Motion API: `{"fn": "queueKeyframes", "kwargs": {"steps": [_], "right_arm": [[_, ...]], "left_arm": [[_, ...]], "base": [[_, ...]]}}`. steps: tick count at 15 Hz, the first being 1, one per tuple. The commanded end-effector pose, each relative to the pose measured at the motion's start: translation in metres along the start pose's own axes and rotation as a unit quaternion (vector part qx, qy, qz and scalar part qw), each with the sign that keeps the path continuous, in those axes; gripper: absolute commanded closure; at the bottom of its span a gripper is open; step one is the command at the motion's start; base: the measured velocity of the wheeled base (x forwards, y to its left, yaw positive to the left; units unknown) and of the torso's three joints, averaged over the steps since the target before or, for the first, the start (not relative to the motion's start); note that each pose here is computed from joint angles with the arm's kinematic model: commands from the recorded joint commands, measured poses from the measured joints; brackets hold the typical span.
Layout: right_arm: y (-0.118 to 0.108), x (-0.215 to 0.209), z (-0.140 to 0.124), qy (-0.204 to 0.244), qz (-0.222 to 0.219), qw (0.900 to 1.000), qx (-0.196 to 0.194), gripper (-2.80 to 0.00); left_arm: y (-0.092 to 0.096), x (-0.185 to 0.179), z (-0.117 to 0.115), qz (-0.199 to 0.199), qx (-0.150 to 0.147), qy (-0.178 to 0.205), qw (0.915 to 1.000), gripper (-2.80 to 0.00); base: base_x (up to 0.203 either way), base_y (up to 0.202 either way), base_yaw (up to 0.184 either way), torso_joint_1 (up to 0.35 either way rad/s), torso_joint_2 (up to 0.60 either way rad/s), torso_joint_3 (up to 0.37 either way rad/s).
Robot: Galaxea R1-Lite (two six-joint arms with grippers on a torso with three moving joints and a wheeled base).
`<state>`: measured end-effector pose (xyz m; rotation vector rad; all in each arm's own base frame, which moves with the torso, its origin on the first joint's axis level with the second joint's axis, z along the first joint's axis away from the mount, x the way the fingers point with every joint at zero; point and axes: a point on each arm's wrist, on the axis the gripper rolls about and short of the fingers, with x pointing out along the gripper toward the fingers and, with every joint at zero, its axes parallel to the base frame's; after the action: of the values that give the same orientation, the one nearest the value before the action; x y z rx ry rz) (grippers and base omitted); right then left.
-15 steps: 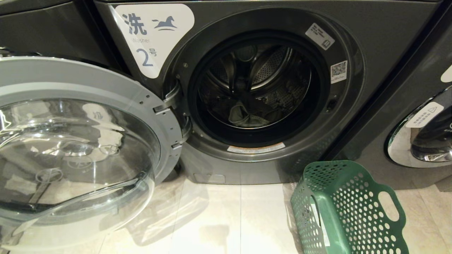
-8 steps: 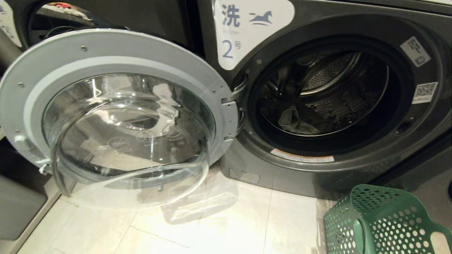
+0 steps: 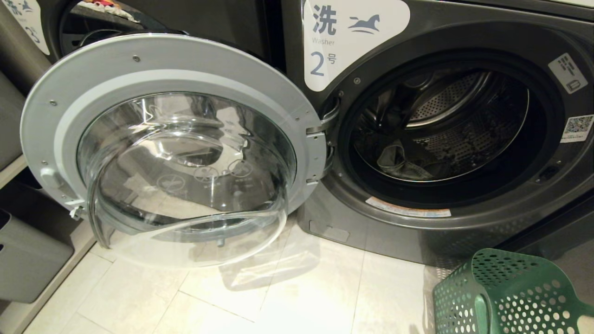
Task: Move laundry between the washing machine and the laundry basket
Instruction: Pick a cloth and place it into the basket
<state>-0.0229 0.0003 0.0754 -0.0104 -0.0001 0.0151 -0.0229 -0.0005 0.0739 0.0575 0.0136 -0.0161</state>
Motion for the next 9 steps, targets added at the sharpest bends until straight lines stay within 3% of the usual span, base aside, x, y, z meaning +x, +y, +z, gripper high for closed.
{"fn": "queueKeyframes", "kwargs": {"steps": [1, 6, 9], "right_arm": [[0.0000, -0.0001, -0.0001, 0.000, 0.000, 1.000, 0.000, 0.00], [0.0000, 0.0000, 0.0000, 0.000, 0.001, 1.000, -0.007, 0.00], [0.0000, -0.0018, 0.0059, -0.009, -0.001, 0.998, -0.069, 0.00]], "left_arm": [[0.0000, 0.0000, -0.0005, 0.000, 0.000, 0.000, 1.0000, 0.00], [0.0000, 0.0000, -0.0005, 0.001, -0.001, 0.000, 1.0000, 0.00], [0.0000, 0.0000, -0.0005, 0.000, 0.000, 0.000, 1.0000, 0.00]], "base": [[0.000, 0.000, 0.000, 0.000, 0.00, 0.000], [0.000, 0.000, 0.000, 0.000, 0.00, 0.000], [0.000, 0.000, 0.000, 0.000, 0.00, 0.000]]}}
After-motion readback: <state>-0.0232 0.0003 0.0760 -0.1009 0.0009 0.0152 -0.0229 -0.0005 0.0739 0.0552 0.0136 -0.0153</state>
